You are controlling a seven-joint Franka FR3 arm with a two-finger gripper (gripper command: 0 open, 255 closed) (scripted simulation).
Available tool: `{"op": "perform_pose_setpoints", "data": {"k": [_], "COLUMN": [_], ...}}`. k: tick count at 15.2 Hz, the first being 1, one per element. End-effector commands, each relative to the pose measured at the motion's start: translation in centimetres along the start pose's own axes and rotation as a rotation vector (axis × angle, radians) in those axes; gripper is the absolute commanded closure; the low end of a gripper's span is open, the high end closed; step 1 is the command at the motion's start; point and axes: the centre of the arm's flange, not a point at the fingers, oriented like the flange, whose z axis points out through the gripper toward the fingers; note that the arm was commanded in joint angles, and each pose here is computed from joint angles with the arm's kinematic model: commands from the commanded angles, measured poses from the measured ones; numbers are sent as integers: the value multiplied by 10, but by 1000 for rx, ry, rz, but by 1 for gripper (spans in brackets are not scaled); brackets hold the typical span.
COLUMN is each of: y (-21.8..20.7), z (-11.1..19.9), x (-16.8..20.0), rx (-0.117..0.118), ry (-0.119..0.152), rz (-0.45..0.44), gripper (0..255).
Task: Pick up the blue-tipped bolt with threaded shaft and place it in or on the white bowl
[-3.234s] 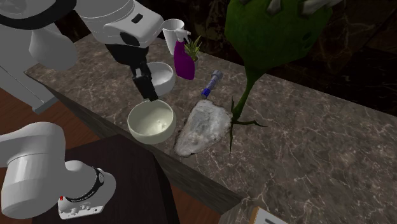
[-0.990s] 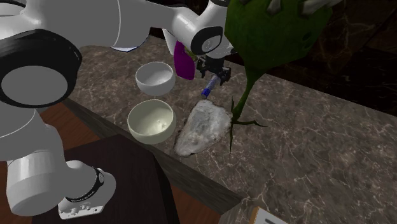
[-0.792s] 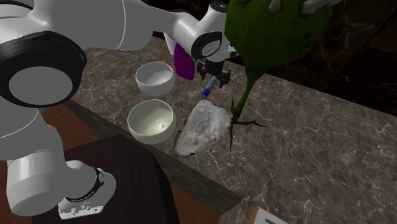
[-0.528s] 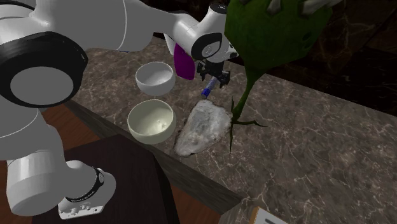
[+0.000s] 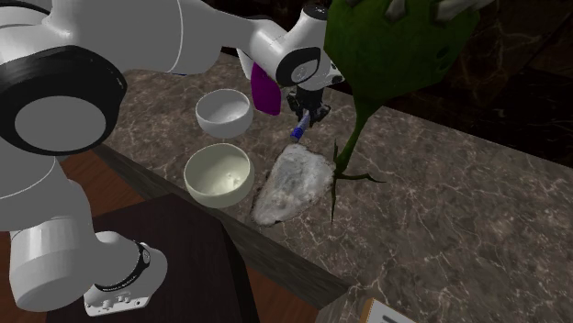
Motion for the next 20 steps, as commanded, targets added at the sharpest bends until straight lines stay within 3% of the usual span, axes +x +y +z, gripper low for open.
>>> {"op": "perform_pose_setpoints", "data": {"k": [1, 5, 20], "y": [0, 0, -4], "z": [0, 0, -79], "x": [0, 0, 6], "rx": [0, 0, 0], "ry": [0, 0, 0], "rz": [0, 0, 0], "gripper": [255, 255, 255]}}
